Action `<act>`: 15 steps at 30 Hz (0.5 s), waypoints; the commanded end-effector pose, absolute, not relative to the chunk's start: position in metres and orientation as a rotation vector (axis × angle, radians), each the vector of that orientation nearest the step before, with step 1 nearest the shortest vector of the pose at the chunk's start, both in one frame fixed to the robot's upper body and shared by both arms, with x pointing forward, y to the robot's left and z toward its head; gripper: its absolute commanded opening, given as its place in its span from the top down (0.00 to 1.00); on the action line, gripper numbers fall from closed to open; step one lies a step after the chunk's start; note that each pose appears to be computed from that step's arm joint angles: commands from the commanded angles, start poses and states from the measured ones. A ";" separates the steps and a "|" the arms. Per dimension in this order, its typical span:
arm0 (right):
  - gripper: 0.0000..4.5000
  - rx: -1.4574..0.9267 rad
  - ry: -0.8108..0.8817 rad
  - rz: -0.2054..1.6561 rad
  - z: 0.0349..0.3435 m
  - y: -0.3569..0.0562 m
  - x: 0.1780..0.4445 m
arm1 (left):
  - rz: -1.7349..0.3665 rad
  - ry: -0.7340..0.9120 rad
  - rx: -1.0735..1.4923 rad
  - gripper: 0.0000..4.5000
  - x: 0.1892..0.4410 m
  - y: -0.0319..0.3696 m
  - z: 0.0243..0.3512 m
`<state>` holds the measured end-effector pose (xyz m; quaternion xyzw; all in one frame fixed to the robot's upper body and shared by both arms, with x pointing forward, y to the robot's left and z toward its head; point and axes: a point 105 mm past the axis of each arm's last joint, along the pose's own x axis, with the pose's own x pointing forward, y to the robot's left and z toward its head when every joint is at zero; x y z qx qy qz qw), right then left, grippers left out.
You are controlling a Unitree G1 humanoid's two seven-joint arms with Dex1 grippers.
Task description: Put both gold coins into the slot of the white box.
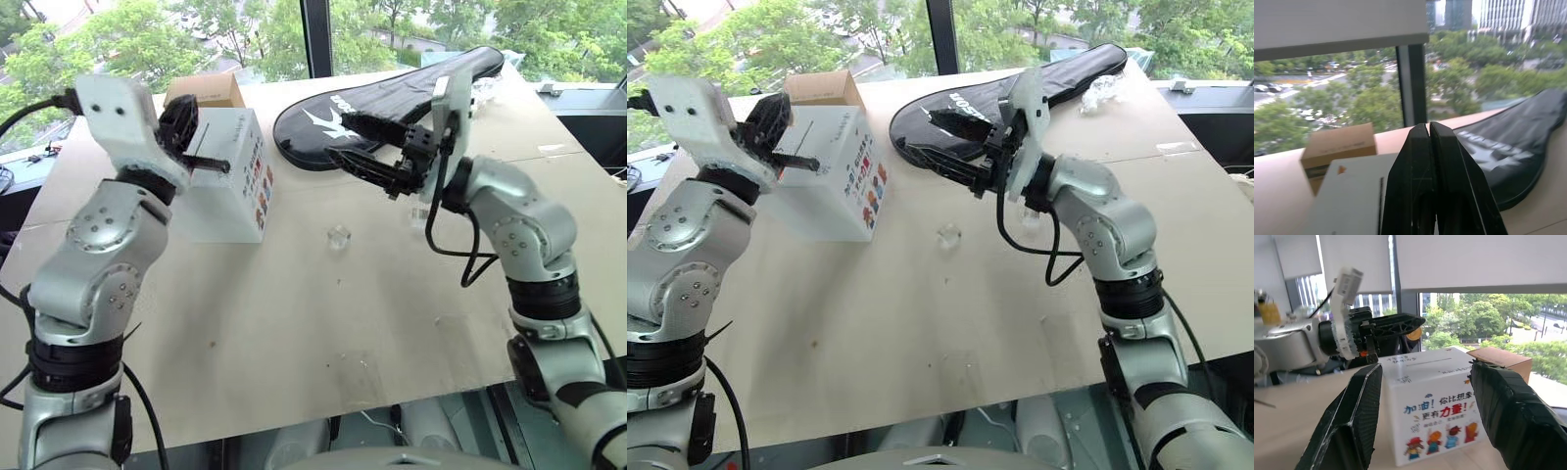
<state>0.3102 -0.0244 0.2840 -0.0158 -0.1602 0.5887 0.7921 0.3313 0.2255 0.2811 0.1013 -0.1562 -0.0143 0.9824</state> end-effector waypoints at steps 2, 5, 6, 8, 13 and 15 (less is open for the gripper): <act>0.32 -0.070 -0.415 1.286 0.298 -0.017 0.304 | 0.052 -0.327 0.244 1.00 0.328 0.237 0.284; 0.32 -0.081 -0.401 1.263 0.296 -0.017 0.310 | 0.075 -0.305 0.210 1.00 0.329 0.244 0.281; 0.32 -0.083 -0.396 1.258 0.294 -0.017 0.311 | 0.081 -0.296 0.210 1.00 0.329 0.245 0.280; 0.32 -0.087 -0.388 1.248 0.291 -0.018 0.313 | 0.090 -0.268 0.213 1.00 0.331 0.248 0.277; 0.32 -0.083 -0.367 1.233 0.285 -0.020 0.316 | 0.123 -0.223 0.233 1.00 0.333 0.254 0.272; 0.32 -0.078 -0.364 1.232 0.285 -0.020 0.316 | 0.117 -0.184 0.224 1.00 0.335 0.254 0.264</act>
